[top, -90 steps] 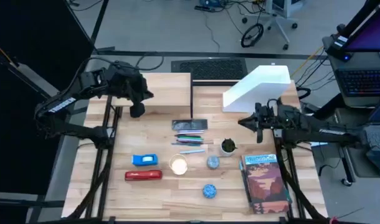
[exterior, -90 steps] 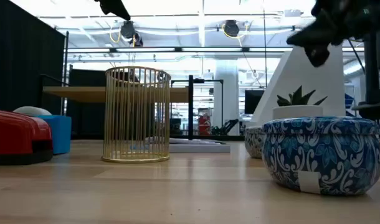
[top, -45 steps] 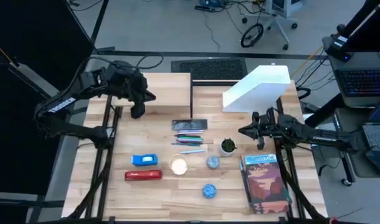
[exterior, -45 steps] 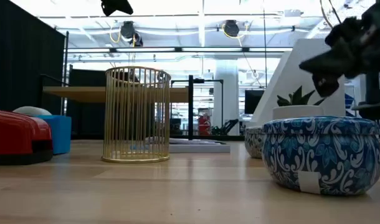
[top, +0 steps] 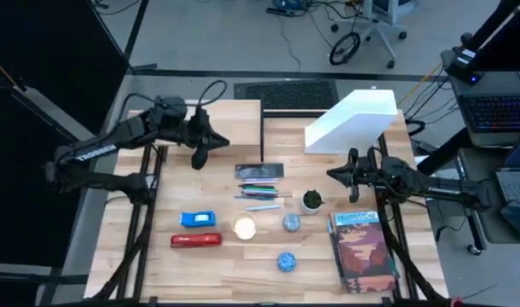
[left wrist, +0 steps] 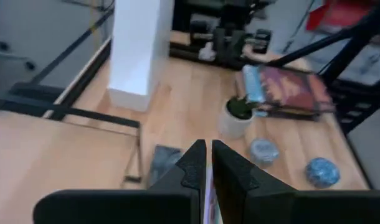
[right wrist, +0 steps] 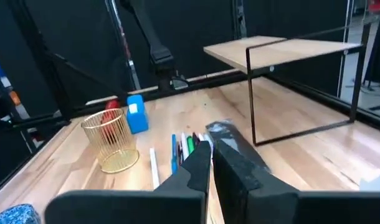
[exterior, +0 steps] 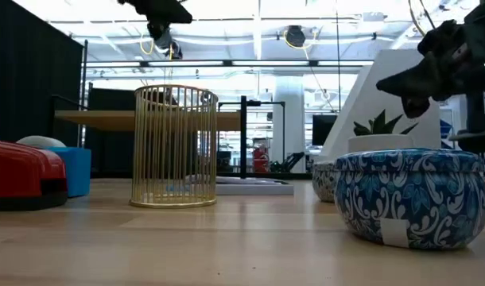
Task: Stock shelves
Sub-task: Return to Home Position
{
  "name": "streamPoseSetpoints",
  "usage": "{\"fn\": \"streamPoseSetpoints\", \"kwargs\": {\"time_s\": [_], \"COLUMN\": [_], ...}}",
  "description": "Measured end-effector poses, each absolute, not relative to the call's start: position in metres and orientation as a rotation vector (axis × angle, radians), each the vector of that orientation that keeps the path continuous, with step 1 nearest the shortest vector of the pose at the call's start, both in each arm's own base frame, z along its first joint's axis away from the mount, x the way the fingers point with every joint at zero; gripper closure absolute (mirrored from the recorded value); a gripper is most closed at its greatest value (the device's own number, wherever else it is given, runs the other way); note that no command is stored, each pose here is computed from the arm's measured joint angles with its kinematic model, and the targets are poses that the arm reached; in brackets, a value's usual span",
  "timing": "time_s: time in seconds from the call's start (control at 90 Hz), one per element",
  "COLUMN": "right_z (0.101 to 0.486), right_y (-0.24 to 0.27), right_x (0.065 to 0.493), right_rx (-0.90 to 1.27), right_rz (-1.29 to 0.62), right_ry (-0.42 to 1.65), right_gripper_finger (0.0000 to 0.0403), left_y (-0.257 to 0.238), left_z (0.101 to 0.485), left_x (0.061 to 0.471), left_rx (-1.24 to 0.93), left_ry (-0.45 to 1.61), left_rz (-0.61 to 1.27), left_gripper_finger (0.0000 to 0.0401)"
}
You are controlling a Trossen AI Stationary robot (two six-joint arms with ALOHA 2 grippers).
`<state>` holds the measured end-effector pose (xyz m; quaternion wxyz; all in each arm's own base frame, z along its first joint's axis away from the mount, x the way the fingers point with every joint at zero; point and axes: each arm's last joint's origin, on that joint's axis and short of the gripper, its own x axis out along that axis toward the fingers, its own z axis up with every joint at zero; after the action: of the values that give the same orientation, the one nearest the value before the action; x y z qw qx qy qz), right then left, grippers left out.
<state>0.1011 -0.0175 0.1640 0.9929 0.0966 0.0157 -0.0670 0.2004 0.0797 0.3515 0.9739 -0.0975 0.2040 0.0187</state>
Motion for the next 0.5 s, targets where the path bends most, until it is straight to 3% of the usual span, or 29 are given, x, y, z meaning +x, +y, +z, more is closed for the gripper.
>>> {"fn": "streamPoseSetpoints", "kwargs": {"time_s": [0.5], "right_z": [0.164], "right_y": [-0.017], "right_x": [0.100], "right_rx": [0.183], "right_rz": [-0.136], "right_ry": [0.033], "right_gripper_finger": [0.0401], "left_y": [0.044], "left_z": [0.254], "left_x": [0.124], "left_rx": [-0.248], "left_ry": [0.124], "left_rz": [0.194], "left_gripper_finger": [0.0390]}}
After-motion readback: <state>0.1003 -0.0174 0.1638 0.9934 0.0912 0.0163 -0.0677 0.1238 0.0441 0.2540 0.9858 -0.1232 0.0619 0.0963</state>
